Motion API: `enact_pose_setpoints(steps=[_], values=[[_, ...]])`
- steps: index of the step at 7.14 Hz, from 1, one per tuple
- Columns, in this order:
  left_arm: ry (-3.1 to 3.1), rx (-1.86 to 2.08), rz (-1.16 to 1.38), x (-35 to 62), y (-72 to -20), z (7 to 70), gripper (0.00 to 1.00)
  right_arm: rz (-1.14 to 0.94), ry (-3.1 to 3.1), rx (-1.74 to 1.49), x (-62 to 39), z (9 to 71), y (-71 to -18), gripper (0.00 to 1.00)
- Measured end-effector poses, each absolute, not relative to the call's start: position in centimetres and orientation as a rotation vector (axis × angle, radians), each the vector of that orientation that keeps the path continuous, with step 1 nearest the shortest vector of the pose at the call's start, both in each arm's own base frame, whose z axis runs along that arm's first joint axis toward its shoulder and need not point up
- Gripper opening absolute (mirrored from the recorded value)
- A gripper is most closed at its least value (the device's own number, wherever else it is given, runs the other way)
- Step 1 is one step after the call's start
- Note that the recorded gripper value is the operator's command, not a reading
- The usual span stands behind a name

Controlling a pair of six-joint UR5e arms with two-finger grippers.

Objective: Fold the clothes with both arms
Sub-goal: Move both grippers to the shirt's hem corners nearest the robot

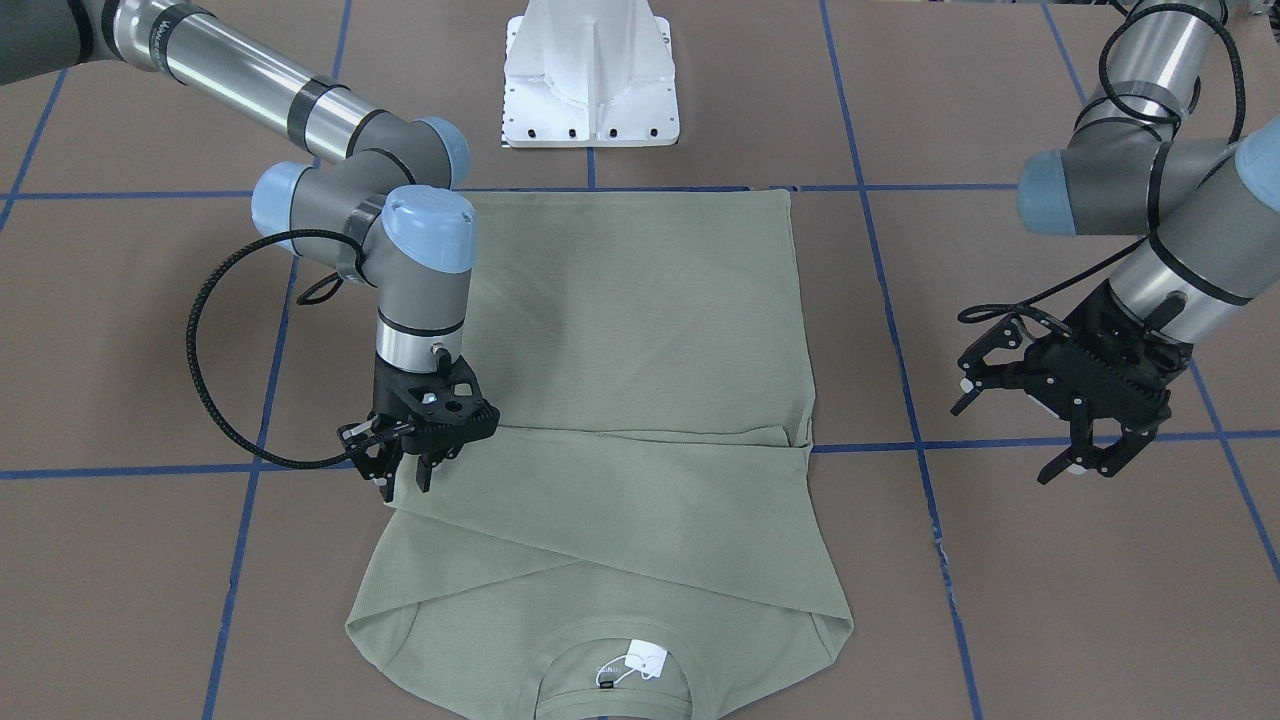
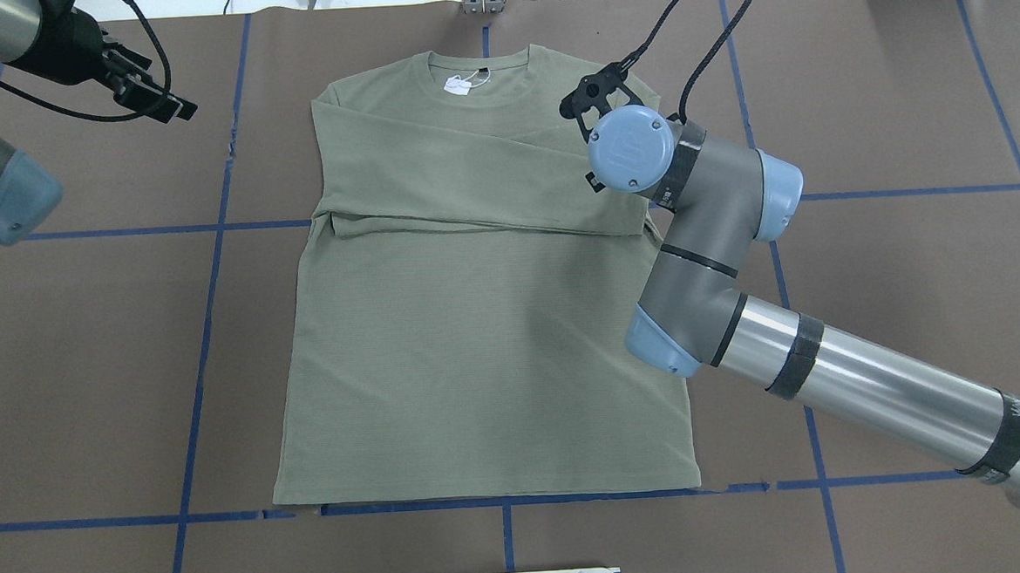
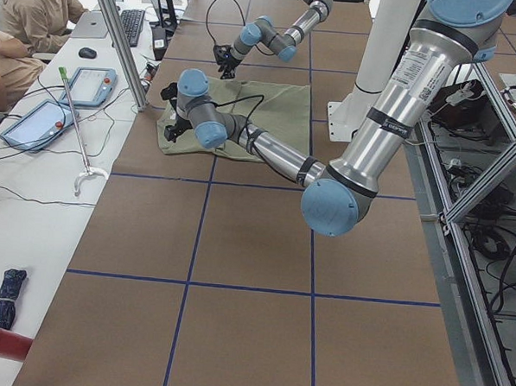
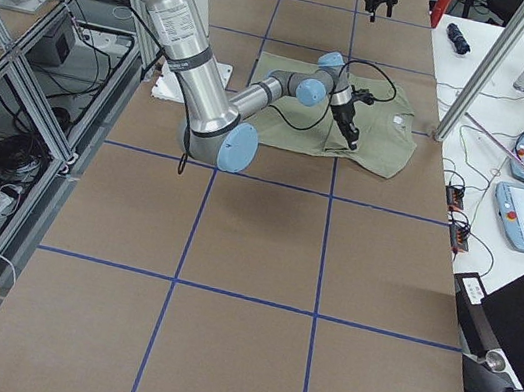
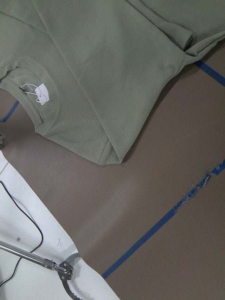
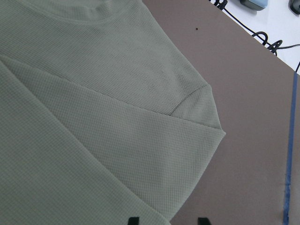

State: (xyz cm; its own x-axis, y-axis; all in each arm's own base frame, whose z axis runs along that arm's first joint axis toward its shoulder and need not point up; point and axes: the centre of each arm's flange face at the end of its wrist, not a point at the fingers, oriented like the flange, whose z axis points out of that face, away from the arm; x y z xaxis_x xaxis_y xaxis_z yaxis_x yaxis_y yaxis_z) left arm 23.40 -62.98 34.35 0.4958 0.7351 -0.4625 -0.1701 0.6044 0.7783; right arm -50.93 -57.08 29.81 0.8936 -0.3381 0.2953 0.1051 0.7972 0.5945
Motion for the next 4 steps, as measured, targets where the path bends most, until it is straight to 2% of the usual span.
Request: enact_pose_setpoints(steps=[2,4], values=[[0.921,0.712,0.538,23.2,-61.8,33.3,1.0,-0.157,-0.63,0.564,-48.3,27.5,-56.3,1.0],[0.994,0.654,0.4,23.6,-56.1,32.3,1.0,-0.085,-0.816,0.489,-43.3,26.3,-52.0,0.99]])
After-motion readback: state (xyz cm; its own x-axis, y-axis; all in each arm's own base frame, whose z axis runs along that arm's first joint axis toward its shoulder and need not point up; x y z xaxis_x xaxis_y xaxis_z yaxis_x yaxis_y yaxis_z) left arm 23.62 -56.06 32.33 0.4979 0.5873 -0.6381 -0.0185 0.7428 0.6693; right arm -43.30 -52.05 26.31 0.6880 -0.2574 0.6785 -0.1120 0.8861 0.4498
